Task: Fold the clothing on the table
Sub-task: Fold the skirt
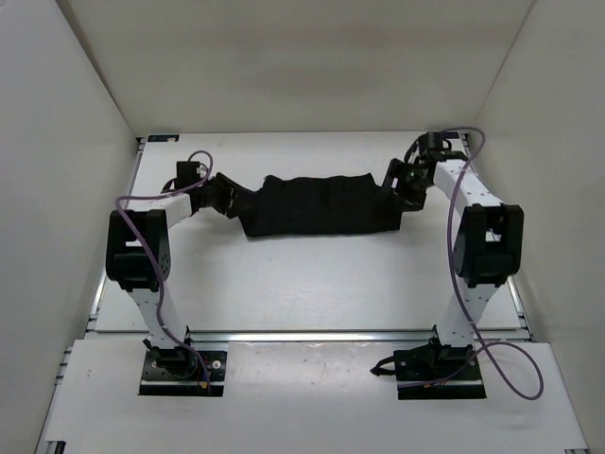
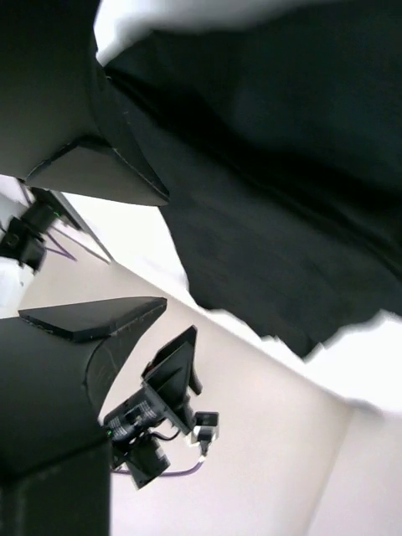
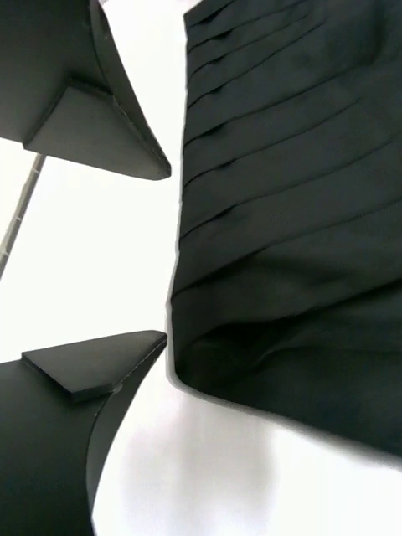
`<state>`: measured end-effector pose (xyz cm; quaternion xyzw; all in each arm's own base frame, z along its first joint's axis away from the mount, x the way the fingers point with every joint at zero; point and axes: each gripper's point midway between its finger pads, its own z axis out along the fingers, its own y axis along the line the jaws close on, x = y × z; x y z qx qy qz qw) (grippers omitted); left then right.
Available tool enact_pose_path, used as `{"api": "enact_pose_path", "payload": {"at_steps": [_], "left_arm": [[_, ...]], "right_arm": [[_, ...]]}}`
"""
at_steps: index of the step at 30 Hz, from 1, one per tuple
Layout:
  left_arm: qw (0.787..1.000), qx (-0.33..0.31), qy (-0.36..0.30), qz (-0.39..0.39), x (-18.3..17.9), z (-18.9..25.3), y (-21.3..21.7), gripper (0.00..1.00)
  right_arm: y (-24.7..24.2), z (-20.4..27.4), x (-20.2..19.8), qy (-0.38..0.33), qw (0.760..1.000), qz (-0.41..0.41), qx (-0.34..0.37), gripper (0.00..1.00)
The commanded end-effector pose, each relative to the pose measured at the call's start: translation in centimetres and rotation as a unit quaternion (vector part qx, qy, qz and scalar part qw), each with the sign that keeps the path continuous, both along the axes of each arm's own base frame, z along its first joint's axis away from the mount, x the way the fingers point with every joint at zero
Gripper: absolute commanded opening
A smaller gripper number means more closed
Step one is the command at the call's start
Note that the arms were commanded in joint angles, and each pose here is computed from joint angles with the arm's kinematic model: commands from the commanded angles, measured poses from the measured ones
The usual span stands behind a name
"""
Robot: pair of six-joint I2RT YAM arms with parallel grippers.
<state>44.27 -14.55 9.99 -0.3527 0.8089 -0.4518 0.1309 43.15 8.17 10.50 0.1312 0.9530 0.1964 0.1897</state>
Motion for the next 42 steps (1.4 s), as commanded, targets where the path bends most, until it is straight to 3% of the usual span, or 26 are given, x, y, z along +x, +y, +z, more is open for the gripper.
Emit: {"api": "enact_pose_path", "payload": {"at_steps": [1, 6, 16, 17, 18, 19, 20, 22, 26, 31, 33, 38, 42], "left_arm": [[0.999, 0.034, -0.023, -0.004, -2.4, 1.1, 0.3, 0.59], [0.986, 0.164, 0.031, 0.010, -5.0, -2.7, 2.7, 0.62], [0.972, 0.215, 0.094, -0.010, -6.7, -7.9, 0.7, 0.65], [0.972, 0.215, 0.092, -0.009, -6.5, -8.1, 0.4, 0.65], [0.972, 0.217, 0.094, -0.007, -6.5, -8.6, 0.4, 0.55], [0.972, 0.217, 0.086, -0.006, -6.0, -8.7, 0.4, 0.39], [0.973, 0.212, 0.086, -0.014, -6.1, -8.7, 0.0, 0.00], [0.971, 0.220, 0.088, -0.027, -6.3, -8.9, -0.2, 0.00], [0.973, 0.201, 0.075, -0.084, -9.0, -8.3, -3.0, 0.00], [0.970, 0.185, 0.065, -0.145, -14.3, -8.2, -7.6, 0.00], [0.974, 0.173, 0.057, -0.137, -15.6, -8.7, -8.3, 0.00], [0.974, 0.164, 0.079, -0.135, -16.1, -9.2, -8.9, 0.00], [0.978, 0.157, 0.063, -0.120, -14.9, -8.5, -9.2, 0.00]], "right_arm": [[-3.4, 1.0, 0.0, -0.053, 0.997, -0.059, 0.010, 0.71], [-4.1, -2.5, -2.1, -0.019, 0.995, -0.088, 0.052, 0.71], [-2.0, -6.4, -1.4, 0.030, 0.991, -0.107, 0.071, 0.65], [-1.5, -6.7, -1.6, 0.038, 0.990, -0.106, 0.079, 0.57], [-0.6, -6.9, -1.7, 0.046, 0.990, -0.098, 0.092, 0.22], [-0.7, -7.8, -1.8, 0.055, 0.989, -0.097, 0.094, 0.00], [0.2, -7.7, -2.2, 0.058, 0.990, -0.081, 0.103, 0.00], [0.2, -8.2, -3.2, 0.071, 0.989, -0.069, 0.112, 0.00], [-4.0, -7.9, -5.9, 0.086, 0.990, -0.093, 0.064, 0.00], [-11.4, -7.5, -10.4, 0.124, 0.983, -0.113, -0.080, 0.00], [-12.2, -6.0, -11.4, 0.116, 0.980, -0.114, -0.115, 0.00], [-9.1, 0.0, -9.8, 0.052, 0.981, -0.074, -0.172, 0.00], [1.5, 5.6, -7.0, -0.053, 0.986, 0.027, -0.153, 0.00]]}}
